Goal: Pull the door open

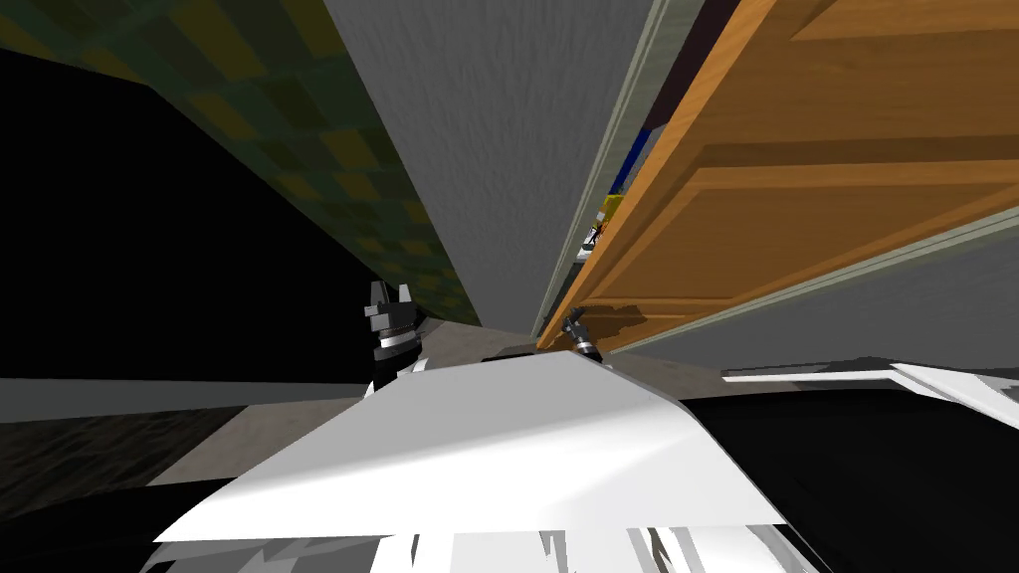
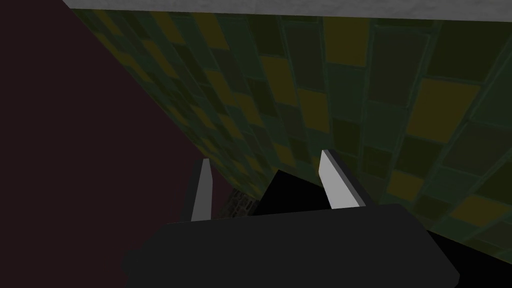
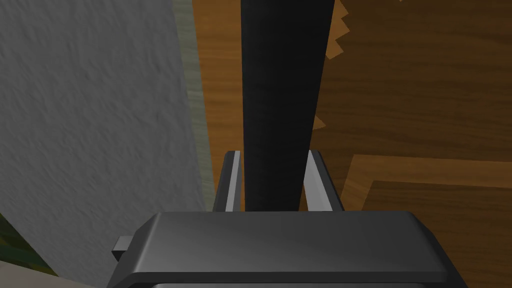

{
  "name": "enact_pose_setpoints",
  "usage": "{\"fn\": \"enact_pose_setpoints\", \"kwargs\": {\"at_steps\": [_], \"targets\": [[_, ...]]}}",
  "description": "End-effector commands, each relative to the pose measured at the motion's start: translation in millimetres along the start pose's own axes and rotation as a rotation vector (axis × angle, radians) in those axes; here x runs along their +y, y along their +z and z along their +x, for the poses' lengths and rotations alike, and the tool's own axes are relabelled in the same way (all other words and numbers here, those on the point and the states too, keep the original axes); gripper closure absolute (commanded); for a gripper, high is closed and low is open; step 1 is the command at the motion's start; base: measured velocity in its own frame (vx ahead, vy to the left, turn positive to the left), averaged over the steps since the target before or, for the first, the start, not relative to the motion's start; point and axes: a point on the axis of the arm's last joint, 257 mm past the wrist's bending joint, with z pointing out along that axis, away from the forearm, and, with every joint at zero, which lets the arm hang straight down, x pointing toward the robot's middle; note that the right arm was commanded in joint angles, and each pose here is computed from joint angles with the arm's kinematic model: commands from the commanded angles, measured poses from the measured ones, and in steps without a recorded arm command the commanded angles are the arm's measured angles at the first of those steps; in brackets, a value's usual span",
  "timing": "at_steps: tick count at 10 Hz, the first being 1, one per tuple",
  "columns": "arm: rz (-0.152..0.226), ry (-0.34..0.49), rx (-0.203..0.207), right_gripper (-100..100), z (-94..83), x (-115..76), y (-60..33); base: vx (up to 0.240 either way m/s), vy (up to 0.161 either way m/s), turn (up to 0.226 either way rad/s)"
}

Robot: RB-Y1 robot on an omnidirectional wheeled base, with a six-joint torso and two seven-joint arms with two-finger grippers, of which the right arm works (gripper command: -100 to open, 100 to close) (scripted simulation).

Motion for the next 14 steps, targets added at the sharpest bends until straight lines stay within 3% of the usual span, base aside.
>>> {"fn": "enact_pose_setpoints", "kwargs": {"at_steps": [1, 2, 5, 10, 14], "targets": [[0.013, 0.020, 0.002, 100, -2.9, -11.1, -3.4, -0.189, -0.020, 0.007], [0.009, 0.011, 0.003, 100, -1.1, -6.0, -0.4, -0.089, -0.003, 0.008], [0.062, -0.007, 0.003, 100, 1.0, -1.6, -9.1, -0.194, -0.057, 0.116], [0.128, 0.021, 0.003, 100, -3.0, -16.7, -22.9, -0.235, -0.055, 0.087], [0.151, 0.019, 0.001, 100, -3.8, -17.8, -24.0, -0.177, -0.051, 0.114]]}}
